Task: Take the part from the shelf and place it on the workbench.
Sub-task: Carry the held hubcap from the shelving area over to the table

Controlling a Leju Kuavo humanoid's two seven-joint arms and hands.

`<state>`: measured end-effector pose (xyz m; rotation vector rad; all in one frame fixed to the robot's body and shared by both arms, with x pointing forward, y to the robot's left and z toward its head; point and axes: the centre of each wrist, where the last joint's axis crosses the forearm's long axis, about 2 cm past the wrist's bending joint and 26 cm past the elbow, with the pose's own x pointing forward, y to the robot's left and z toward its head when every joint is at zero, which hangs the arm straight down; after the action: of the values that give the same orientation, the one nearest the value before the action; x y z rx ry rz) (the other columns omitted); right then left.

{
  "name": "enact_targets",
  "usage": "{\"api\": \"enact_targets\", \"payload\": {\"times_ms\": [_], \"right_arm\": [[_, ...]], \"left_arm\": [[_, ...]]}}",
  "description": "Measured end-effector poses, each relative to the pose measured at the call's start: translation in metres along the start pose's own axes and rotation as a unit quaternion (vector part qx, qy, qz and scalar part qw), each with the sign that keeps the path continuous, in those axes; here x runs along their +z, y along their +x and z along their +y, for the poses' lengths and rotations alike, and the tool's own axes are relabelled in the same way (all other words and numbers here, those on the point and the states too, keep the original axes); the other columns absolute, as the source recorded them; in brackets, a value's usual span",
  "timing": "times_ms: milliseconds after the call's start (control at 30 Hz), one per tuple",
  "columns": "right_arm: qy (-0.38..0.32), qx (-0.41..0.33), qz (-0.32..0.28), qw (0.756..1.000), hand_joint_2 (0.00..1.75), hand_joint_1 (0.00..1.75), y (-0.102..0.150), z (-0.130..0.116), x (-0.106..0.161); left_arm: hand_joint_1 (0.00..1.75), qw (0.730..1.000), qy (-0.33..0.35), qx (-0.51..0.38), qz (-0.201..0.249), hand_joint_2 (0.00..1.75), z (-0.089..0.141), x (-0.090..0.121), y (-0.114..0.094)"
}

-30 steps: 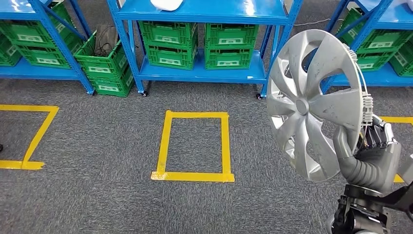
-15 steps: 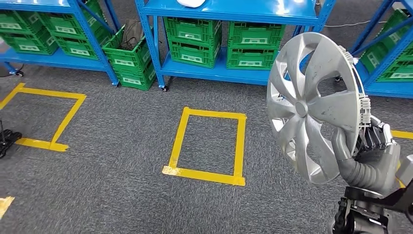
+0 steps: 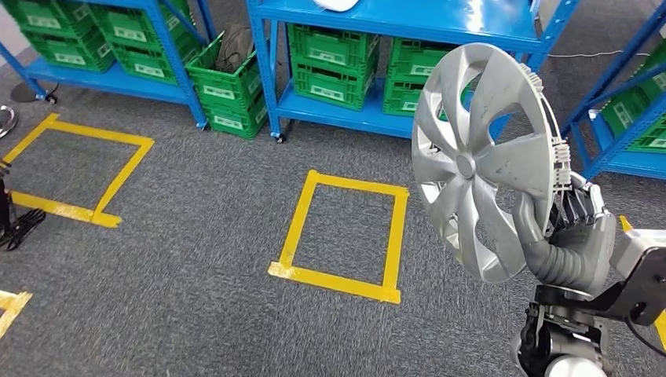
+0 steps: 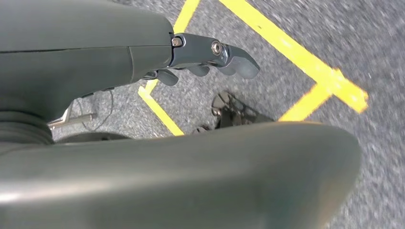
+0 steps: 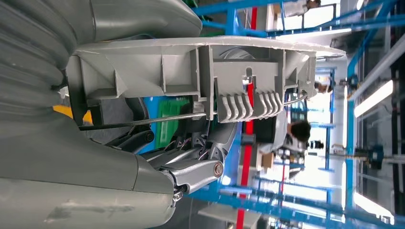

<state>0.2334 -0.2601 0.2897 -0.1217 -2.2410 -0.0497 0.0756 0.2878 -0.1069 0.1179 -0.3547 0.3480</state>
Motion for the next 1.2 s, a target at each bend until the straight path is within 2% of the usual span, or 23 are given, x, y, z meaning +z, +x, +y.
{"api": "enact_targets", "payload": {"times_ms": [1200], "right_arm": [[0.035,-0.003,0.010,0.999,1.75,1.75,-0.006,0.010,-0.004]], "left_arm": [[0.00,1.000,-0.007,-0.004,0.000,0.00,-0.003,0.000,0.000]]}}
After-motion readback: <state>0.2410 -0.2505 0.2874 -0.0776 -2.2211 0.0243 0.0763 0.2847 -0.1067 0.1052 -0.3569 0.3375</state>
